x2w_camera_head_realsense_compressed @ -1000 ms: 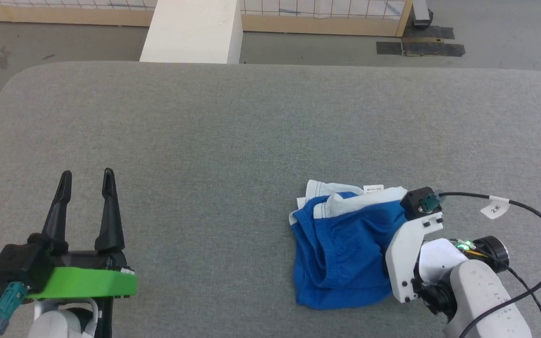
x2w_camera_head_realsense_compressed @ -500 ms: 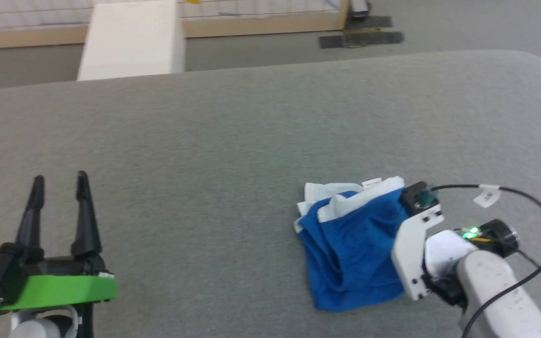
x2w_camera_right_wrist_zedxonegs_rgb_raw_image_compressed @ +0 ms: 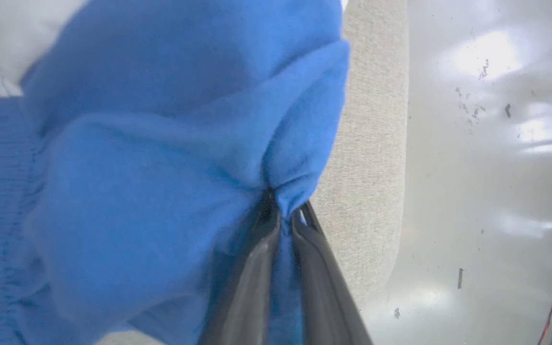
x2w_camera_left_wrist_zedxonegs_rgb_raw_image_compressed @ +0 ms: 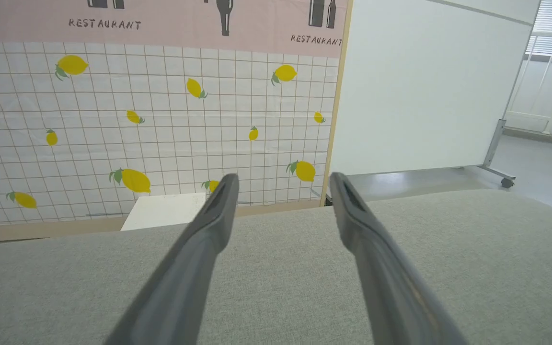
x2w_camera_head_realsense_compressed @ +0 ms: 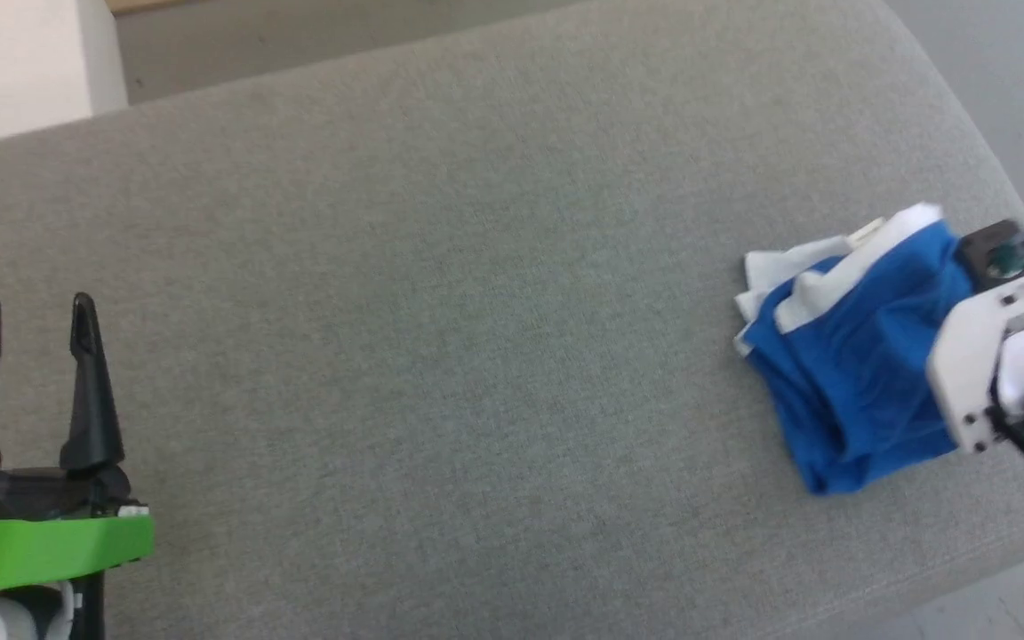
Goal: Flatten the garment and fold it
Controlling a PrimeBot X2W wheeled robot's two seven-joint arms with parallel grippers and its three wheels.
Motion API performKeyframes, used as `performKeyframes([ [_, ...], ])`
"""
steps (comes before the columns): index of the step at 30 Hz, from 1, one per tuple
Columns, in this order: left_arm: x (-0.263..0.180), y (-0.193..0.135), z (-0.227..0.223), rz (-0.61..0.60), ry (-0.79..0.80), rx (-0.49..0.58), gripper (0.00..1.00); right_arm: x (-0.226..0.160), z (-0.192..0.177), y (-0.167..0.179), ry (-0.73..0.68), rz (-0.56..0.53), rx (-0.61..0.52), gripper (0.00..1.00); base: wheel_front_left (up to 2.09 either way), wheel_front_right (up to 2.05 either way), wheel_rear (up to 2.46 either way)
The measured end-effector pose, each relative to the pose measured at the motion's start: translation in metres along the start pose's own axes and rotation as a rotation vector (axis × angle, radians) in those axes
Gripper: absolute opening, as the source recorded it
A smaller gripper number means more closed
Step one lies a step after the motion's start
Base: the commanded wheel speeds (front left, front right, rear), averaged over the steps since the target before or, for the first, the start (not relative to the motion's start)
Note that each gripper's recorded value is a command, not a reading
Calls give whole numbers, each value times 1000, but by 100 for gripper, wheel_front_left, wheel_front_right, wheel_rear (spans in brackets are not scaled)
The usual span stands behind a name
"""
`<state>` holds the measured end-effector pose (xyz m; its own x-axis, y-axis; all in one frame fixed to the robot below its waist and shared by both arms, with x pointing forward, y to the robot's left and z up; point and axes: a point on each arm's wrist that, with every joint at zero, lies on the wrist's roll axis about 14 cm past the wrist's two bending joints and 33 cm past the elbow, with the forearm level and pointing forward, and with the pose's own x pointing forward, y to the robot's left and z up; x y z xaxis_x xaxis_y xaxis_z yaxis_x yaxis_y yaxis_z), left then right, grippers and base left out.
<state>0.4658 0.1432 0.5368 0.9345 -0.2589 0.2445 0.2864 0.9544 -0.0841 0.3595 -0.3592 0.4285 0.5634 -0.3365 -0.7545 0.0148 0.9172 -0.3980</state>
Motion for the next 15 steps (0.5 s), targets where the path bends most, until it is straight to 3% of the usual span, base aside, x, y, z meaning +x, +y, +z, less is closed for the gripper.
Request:
performKeyframes([
  [8, 11, 19, -43, -12, 79, 13, 100, 18, -4, -58, 60, -207, 38, 0, 0, 0, 0],
  [13, 8, 34, -65, 13, 129, 9, 100, 27, -3, -73, 73, -288, 48, 0, 0, 0, 0],
  [14, 7, 36, -69, 20, 139, 12, 100, 29, -3, -74, 74, -298, 63, 63, 0, 0, 0],
  [15, 5, 39, -72, 28, 150, 15, 100, 30, -3, -75, 75, -306, 60, 100, 0, 0, 0],
])
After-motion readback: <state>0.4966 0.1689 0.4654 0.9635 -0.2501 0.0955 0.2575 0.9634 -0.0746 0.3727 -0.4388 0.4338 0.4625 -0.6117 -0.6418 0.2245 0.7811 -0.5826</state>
